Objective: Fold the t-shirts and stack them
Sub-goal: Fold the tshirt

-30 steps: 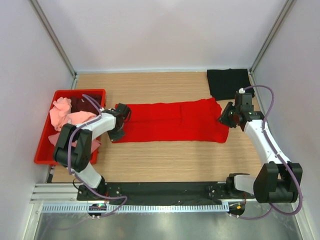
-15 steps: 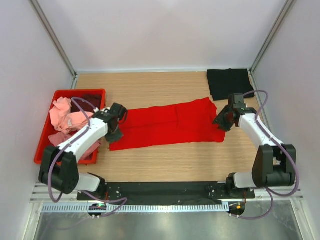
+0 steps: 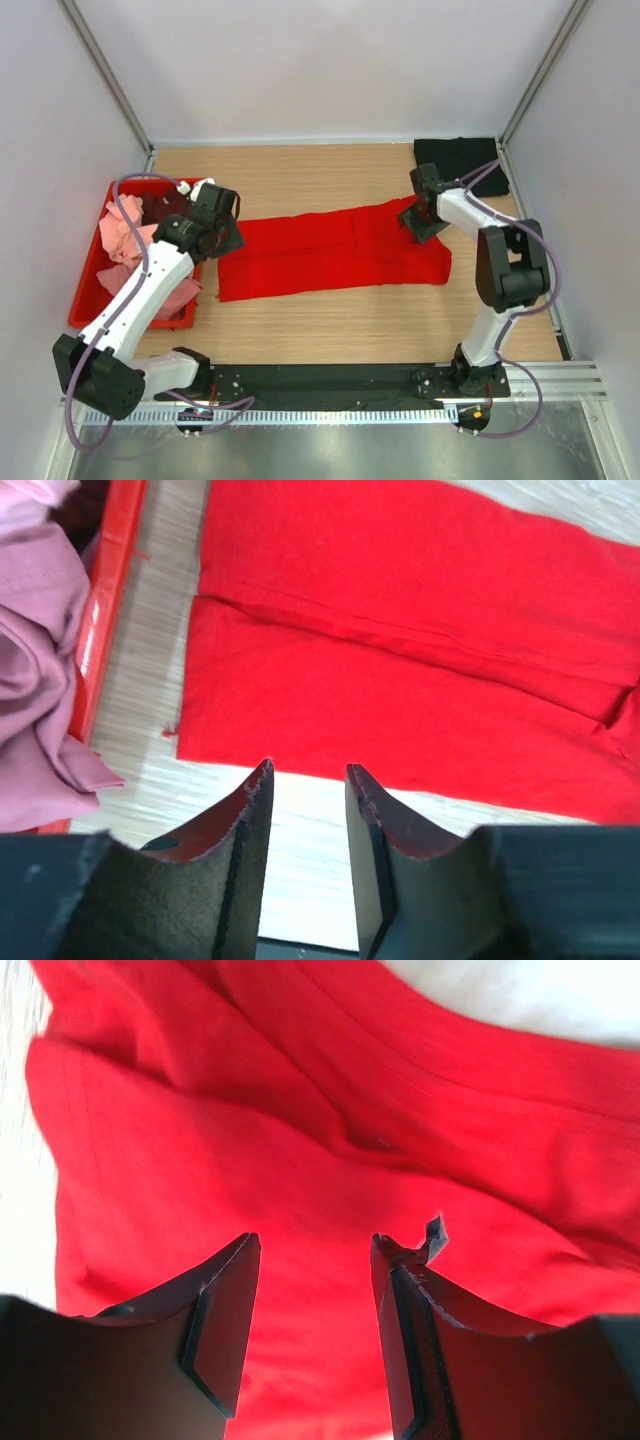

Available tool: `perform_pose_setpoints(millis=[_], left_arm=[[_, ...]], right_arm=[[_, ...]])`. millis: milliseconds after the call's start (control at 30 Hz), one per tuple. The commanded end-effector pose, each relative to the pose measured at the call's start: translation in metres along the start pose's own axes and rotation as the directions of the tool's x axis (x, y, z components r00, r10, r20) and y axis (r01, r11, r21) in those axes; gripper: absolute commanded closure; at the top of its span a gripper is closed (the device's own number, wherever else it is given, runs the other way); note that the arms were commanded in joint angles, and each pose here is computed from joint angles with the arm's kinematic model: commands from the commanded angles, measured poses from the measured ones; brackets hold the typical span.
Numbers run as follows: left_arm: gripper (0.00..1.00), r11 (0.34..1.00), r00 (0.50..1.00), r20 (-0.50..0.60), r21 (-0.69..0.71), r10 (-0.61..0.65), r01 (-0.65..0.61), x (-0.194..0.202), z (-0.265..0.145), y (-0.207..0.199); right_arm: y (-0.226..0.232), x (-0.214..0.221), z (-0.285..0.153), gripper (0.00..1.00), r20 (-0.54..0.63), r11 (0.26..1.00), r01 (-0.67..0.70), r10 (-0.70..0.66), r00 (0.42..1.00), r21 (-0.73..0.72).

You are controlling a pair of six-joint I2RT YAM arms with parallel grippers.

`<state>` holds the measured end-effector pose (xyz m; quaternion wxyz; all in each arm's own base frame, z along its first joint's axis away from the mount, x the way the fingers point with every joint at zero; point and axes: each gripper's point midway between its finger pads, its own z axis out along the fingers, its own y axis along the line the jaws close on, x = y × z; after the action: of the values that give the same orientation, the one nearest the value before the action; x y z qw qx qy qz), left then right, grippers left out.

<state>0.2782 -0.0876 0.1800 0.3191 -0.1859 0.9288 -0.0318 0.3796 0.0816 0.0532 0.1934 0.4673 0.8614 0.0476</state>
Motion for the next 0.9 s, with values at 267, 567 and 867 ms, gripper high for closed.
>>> perform_pose_setpoints(millis=[267, 567, 867], left_arm=[[0.62, 0.999, 0.998, 0.063, -0.021, 0.032, -0.031, 0.0, 0.027, 0.008], [0.62, 0.99, 0.988, -0.064, 0.003, 0.142, -0.142, 0.042, 0.048, 0.006], [0.68, 0.959, 0.946, -0.185, -0.046, 0.267, -0.28, 0.075, 0.063, 0.008]], right_arm=[[0.067, -0.013, 0.052, 0.46, 0.101, 0.994, 0.112, -0.112, 0.988, 0.013], [0.125, 0.004, 0.085, 0.47, 0.054, 0.957, 0.248, -0.242, 0.969, -0.15], [0.221, 0.02, 0.096, 0.47, 0.102, 0.81, 0.371, -0.367, 0.925, -0.455]])
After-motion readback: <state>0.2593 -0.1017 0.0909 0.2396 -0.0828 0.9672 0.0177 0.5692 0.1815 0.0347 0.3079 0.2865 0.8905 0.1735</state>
